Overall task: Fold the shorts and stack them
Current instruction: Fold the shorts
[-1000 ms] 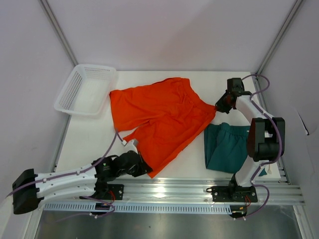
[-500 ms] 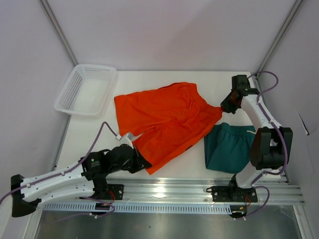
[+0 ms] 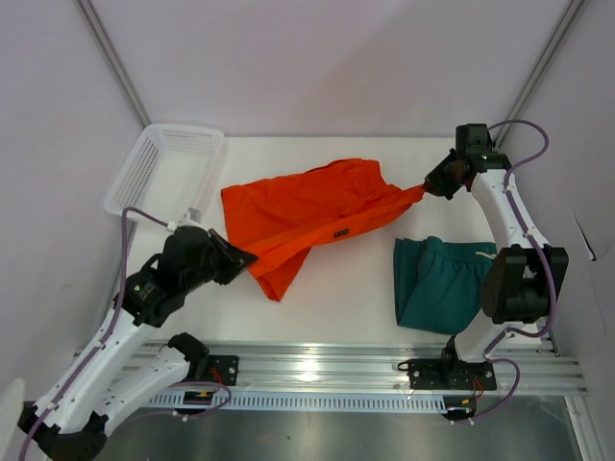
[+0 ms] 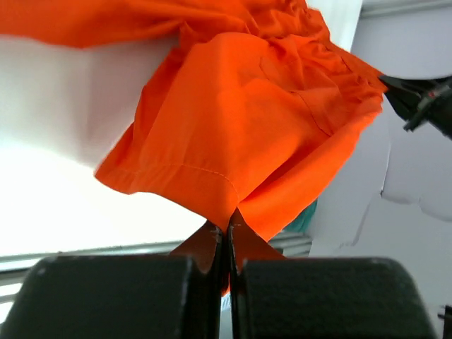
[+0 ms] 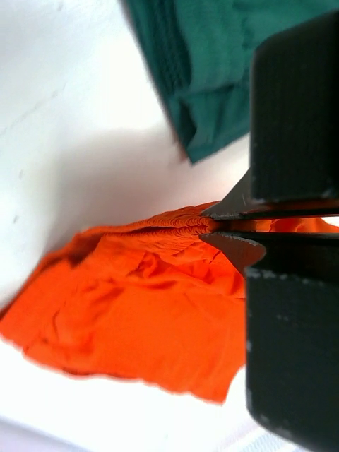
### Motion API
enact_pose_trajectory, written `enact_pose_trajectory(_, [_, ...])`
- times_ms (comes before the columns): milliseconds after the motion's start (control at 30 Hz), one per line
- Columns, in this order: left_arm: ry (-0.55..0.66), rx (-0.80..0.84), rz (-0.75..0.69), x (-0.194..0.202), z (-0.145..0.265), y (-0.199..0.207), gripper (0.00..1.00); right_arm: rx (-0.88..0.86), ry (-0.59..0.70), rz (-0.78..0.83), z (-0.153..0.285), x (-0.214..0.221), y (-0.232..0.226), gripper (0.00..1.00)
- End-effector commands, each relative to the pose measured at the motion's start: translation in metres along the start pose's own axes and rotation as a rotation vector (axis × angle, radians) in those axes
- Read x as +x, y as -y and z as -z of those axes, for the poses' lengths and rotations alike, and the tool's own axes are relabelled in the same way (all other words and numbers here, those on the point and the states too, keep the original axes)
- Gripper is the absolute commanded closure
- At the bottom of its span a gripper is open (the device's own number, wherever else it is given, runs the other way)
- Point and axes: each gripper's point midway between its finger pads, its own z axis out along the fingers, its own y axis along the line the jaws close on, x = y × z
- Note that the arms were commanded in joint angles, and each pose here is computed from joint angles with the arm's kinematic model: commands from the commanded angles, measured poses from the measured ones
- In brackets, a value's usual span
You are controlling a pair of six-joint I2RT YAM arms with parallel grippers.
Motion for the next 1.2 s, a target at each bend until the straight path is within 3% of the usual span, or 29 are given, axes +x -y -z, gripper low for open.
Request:
enact_pose_trajectory(0, [-0.041,0.013,-0.085,-0.017,0.001,0.008,1.00,-0.125,0.040,-0.055,0.006,-0.025,-0.040,1.00])
enact_pose_trajectory(367, [0.047,-0.061,-0.035,-0.109,-0.024,0.001,1.00,-0.225,-0.002,-0.150,-0.030,-0.048,-0.083,1.00])
enact_pose_trajectory(533, [0.072,-0.052,-0.015,-0.130,-0.024,0.001,1.00,-0.249,0.011,-0.125,-0.032,-0.058,-0.095,1.00])
enact_pose_trajectory(800, [0.035,-0.005,-0.021,-0.105,-0.012,-0.003,1.00,-0.196,0.014,-0.112,-0.012,-0.059,-0.068,1.00])
enact_pose_trajectory(1167, [0.003,0.035,-0.025,-0.053,0.025,-0.014,1.00,-0.090,0.011,-0.101,0.045,-0.006,0.007,1.00])
